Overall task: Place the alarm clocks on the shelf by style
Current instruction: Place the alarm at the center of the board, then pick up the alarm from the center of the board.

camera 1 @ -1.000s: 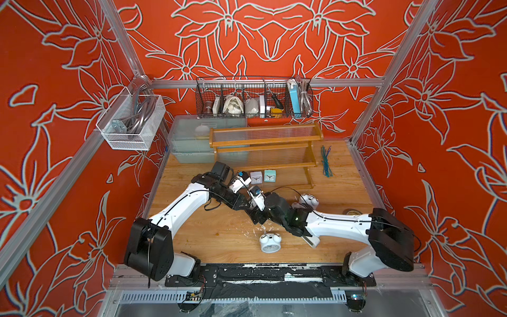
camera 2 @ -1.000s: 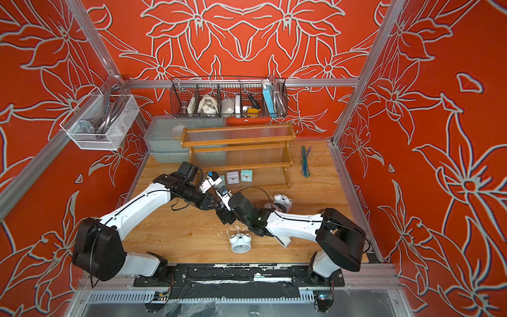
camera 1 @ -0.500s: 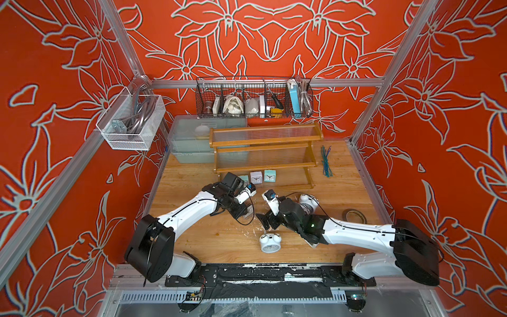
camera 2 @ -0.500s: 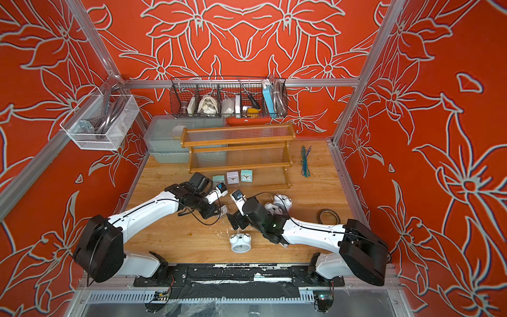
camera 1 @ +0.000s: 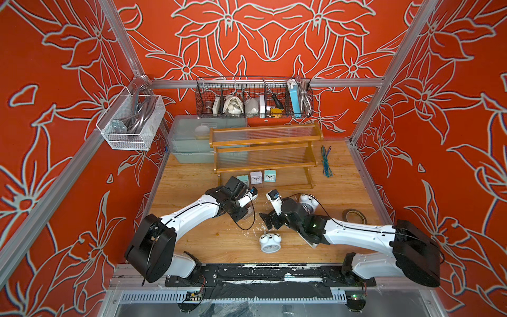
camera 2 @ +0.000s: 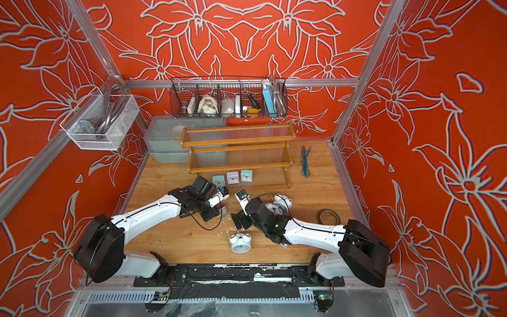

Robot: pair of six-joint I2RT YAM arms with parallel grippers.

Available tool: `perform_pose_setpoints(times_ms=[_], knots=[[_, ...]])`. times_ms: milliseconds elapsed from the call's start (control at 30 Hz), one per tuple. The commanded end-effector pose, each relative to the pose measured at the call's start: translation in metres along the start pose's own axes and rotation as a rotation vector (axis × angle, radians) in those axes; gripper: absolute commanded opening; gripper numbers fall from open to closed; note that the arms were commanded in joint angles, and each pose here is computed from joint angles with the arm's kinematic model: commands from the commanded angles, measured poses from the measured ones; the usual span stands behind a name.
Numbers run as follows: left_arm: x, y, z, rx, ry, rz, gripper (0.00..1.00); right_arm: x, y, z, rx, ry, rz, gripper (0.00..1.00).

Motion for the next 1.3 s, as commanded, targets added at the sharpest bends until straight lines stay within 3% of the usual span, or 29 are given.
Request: perform_pose_setpoints(times_ms=[0, 267, 533, 900, 1267], knots=[[0.001, 0.004, -0.004, 0.013, -0.012, -0.018, 0.29, -0.007, 0.006, -0.005, 0.015, -0.027, -0.007, 1.0], [0.003, 0.008, -0.007, 0.03, -0.025, -0.023, 0.44, -0.015, 0.004, -0.004, 0.003, -0.022, 0.056, 0.99], [-0.004, 0.03, -0.01, 0.042, -0.042, -0.104, 0.49, -0.021, 0.0, -0.002, 0.001, -0.012, 0.129, 0.91], [-0.01, 0.067, 0.031, 0.087, 0.183, -0.253, 0.5, -0.035, -0.016, 0.017, -0.015, -0.089, 0.235, 0.87], [-0.009, 0.08, 0.058, 0.047, 0.301, -0.305, 0.5, -0.037, -0.05, 0.049, -0.03, -0.113, 0.329, 0.88]])
Point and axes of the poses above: each gripper's point midway between its finger pads, its own y axis back along the fingers, its own z axis along the line the jaws close on, x = y × z, the point moved 4 cm from there along y, back along the fingers, and after that the axes turned 11 degrees about y, right-handed, at the moved point
